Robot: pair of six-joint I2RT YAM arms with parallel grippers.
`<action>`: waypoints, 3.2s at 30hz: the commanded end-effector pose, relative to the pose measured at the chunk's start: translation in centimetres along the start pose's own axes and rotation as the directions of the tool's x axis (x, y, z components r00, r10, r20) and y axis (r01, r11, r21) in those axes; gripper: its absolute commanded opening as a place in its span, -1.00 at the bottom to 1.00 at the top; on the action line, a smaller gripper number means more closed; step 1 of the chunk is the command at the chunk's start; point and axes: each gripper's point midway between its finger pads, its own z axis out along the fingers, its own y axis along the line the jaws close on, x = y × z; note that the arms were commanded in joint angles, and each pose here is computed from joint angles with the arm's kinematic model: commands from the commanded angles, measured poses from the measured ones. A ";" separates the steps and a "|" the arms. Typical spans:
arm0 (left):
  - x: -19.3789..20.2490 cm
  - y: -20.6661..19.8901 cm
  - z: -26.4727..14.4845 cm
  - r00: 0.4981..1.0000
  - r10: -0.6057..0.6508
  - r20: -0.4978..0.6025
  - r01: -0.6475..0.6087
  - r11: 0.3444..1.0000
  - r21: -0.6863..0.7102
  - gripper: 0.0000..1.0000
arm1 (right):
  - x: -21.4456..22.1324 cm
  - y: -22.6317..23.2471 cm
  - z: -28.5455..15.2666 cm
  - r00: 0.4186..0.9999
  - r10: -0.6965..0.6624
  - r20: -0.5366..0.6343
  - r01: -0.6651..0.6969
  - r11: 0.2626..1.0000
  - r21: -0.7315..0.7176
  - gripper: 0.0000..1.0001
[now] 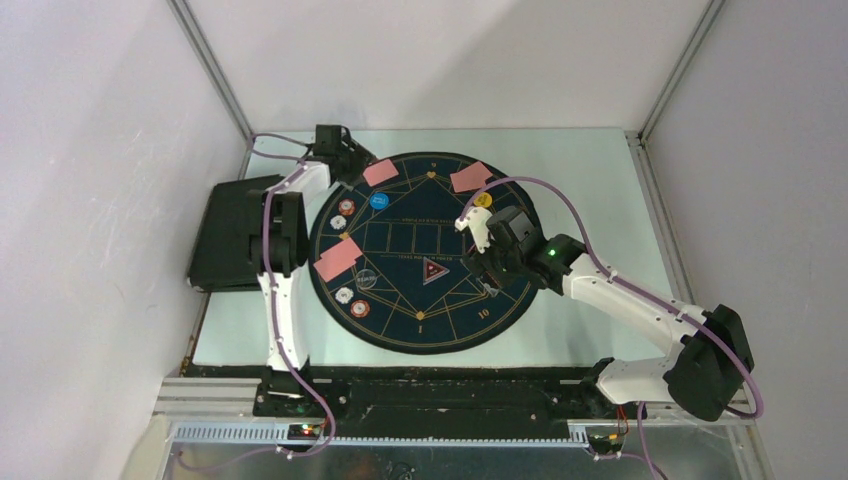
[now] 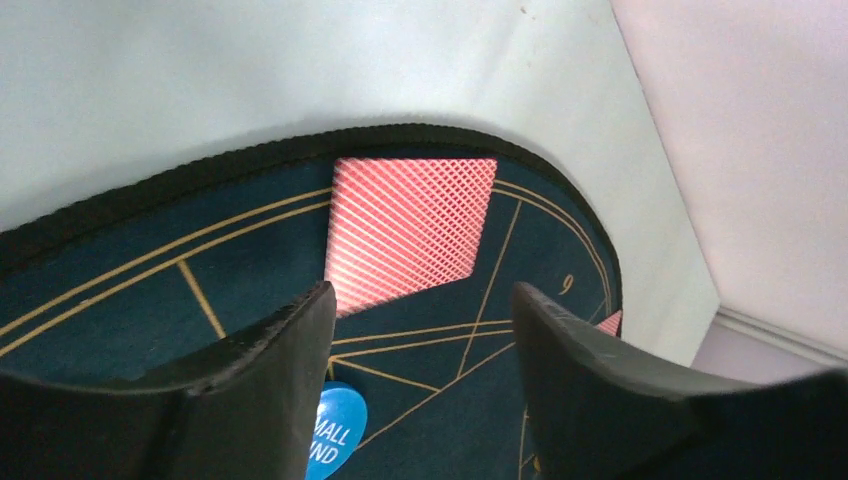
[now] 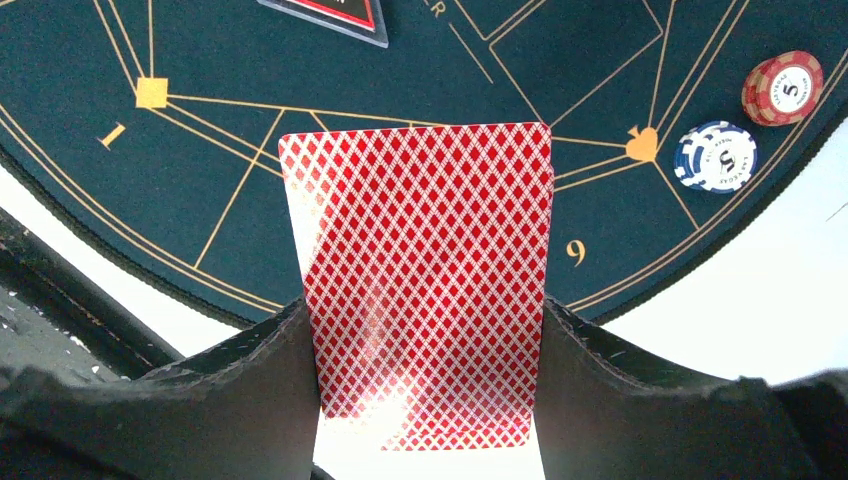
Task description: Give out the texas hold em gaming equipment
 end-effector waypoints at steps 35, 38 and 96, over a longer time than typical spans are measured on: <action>30.6 -6.7 -30.2 0.684 0.657 -0.318 -0.037 0.467 0.883 0.99 | -1.2 3.4 -0.5 0.994 -0.096 0.048 0.101 0.989 -0.109 -1.00; 31.7 -5.7 -29.5 0.657 0.667 -0.352 -0.042 0.499 0.866 1.00 | -1.3 3.4 -0.7 0.994 -0.093 0.055 0.098 0.989 -0.107 -1.00; 30.7 -2.7 -29.4 0.639 0.707 -0.303 -0.277 0.579 0.766 -0.69 | -1.7 3.3 -1.2 0.993 -0.095 0.074 0.101 0.991 -0.092 -1.00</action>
